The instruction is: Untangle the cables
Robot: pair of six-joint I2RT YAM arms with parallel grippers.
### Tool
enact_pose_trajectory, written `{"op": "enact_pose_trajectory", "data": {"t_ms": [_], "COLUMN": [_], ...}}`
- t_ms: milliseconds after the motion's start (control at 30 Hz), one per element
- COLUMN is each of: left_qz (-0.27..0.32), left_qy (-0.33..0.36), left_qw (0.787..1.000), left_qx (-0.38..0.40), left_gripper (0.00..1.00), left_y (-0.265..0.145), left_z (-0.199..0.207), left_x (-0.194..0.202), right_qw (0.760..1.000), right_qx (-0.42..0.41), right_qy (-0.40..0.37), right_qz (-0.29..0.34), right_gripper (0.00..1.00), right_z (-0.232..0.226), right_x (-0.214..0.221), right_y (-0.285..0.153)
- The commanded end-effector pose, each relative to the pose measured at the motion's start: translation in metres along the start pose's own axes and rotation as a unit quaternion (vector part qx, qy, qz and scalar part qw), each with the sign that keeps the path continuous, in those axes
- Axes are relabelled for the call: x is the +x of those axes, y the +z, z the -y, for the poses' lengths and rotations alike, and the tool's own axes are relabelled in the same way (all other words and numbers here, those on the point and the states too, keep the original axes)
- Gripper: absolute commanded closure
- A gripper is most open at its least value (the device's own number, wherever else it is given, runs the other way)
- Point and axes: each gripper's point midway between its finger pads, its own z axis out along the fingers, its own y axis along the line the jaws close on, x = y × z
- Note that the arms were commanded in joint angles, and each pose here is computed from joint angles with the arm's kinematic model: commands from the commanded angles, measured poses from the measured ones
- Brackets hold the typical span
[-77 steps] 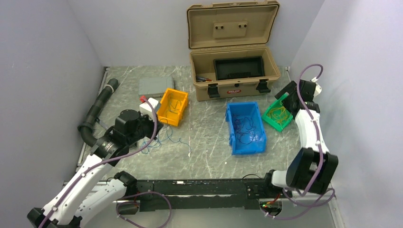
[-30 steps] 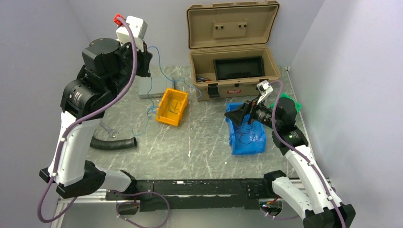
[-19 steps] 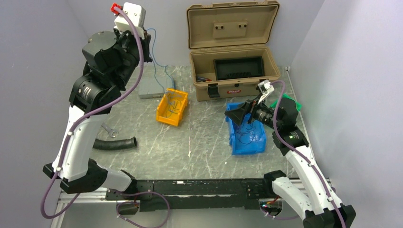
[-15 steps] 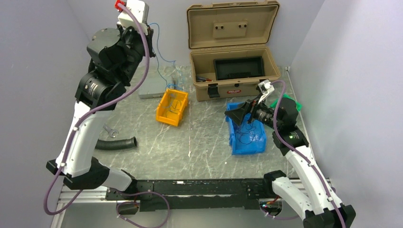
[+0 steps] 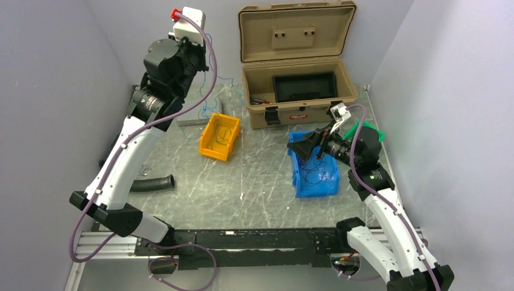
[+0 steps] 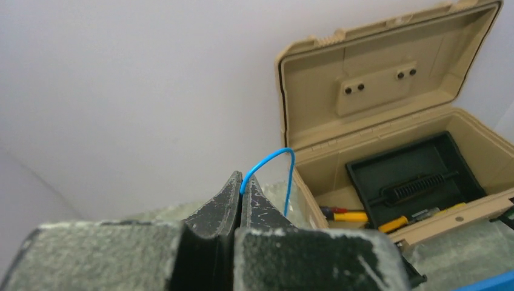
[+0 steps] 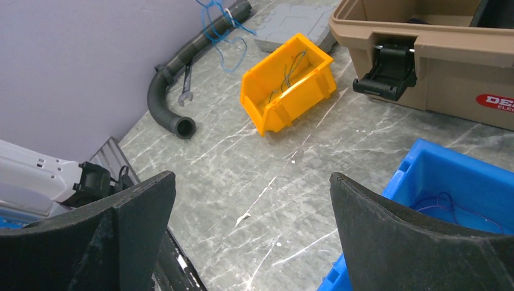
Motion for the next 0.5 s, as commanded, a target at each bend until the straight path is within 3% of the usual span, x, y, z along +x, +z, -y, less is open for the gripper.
{"op": "enact_pose_trajectory", "data": {"t_ms": [0,133,467], "left_qz": [-0.017,-0.05,-0.084], "left_qy": [-0.056,-0.091,-0.104], "left_qw": [0.998,0.994,0.991], "left_qx": [0.013,0.018,-0.004], "left_gripper": [1.0,1.0,1.0], "left_y": [0.02,0.028,0.026], "left_z": [0.003,0.002,-0.002], "left_x": [0.034,0.068,0.129], "right_qw": [1.0,1.0,1.0], "right_qx": [-0.01,-0.008,-0.008], "right_qy": [-0.016,-0.016,-0.013], "right_qz": [0.014,0.013,0.011], "right_gripper": [0.0,0.0,0.0], "right_z": [-0.006,-0.005,-0.004], "right_x": [-0.008,-0.006,-0.002], "right_y": [-0.001,-0.001,-0.001]}}
